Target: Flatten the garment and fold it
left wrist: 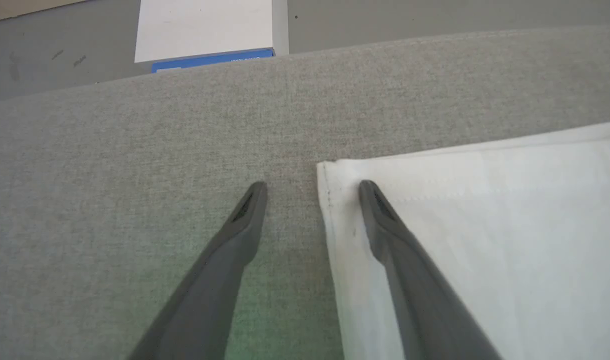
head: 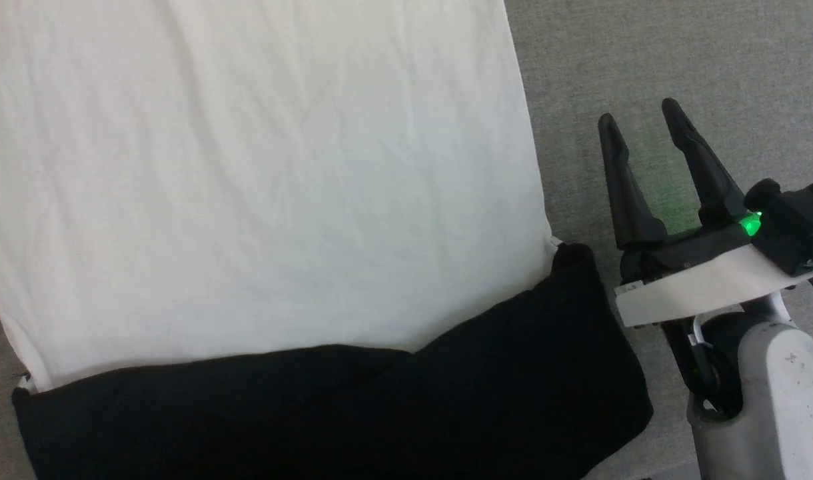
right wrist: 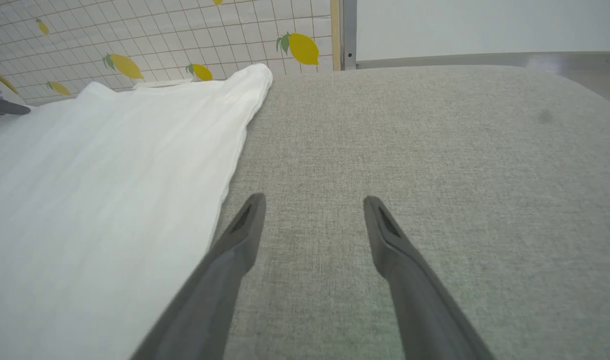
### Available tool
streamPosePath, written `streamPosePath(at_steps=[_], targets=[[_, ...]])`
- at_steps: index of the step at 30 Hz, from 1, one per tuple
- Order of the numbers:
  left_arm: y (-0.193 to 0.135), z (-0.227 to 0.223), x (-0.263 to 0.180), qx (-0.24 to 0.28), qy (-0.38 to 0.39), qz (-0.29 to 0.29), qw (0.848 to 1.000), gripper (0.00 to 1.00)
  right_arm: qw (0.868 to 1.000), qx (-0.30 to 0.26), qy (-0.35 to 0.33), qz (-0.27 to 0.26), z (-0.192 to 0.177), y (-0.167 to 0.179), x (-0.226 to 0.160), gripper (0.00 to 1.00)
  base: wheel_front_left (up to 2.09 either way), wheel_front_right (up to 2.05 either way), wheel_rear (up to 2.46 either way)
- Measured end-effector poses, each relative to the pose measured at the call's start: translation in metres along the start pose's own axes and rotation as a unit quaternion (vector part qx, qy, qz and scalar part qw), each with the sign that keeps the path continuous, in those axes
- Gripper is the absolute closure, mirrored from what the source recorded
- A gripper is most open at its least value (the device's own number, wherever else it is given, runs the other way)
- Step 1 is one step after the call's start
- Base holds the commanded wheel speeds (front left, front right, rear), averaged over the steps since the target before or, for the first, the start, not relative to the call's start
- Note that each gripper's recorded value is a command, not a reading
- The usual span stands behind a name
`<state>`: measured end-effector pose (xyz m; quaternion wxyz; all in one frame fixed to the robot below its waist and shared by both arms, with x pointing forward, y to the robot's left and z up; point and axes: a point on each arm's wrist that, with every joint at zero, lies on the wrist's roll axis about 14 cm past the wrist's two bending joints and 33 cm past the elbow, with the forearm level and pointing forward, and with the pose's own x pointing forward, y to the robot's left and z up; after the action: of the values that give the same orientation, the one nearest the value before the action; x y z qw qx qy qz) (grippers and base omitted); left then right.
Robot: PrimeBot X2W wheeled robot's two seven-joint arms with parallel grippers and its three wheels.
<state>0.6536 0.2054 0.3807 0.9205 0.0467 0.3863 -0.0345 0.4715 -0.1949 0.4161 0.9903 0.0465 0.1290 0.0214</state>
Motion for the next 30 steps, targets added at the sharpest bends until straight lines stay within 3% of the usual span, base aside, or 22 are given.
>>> streamPosePath(at_steps=[1, 2, 5, 13, 16, 20, 23, 30], targets=[[0.0, 0.0, -0.001, 0.002, 0.001, 0.001, 1.0, 0.84, 1.0, -0.002, 0.0, 0.004, 0.0, 0.002, 0.002, 0.0, 0.0, 0.0, 0.0], [0.0, 0.0, -0.001, 0.004, 0.001, 0.001, 1.0, 1.0, 1.0, -0.006, -0.002, 0.007, 0.002, 0.004, 0.003, 0.0, 0.0, 0.0, 0.0], [-0.001, 0.002, -0.003, 0.011, -0.005, 0.0, 1.0, 1.0, 0.999, -0.021, -0.014, 0.02, 0.012, 0.012, 0.014, 0.0, 0.0, 0.0, 0.0], [-0.003, 0.002, -0.007, 0.032, -0.027, -0.01, 0.999, 1.0, 0.992, -0.053, -0.093, 0.067, 0.084, 0.039, 0.076, 0.0, 0.0, 0.0, 0.0], [-0.005, 0.005, -0.008, 0.035, -0.038, -0.017, 0.999, 1.0, 0.993, -0.056, -0.08, 0.074, 0.098, 0.043, 0.108, 0.0, 0.0, 0.0, 0.0], [-0.01, 0.013, -0.009, 0.042, -0.061, -0.027, 0.997, 1.0, 0.995, -0.047, -0.023, 0.082, 0.096, 0.05, 0.149, 0.0, 0.0, 0.0, 0.0], [-0.014, 0.016, -0.01, 0.05, -0.073, -0.037, 0.995, 1.0, 0.994, -0.057, 0.045, 0.081, 0.075, 0.054, 0.172, 0.0, 0.0, 0.0, 0.0], [-0.011, 0.017, -0.015, 0.068, -0.093, -0.04, 0.992, 1.0, 0.97, -0.097, 0.216, 0.061, 0.011, 0.054, 0.19, 0.0, 0.0, 0.0, 0.0]])
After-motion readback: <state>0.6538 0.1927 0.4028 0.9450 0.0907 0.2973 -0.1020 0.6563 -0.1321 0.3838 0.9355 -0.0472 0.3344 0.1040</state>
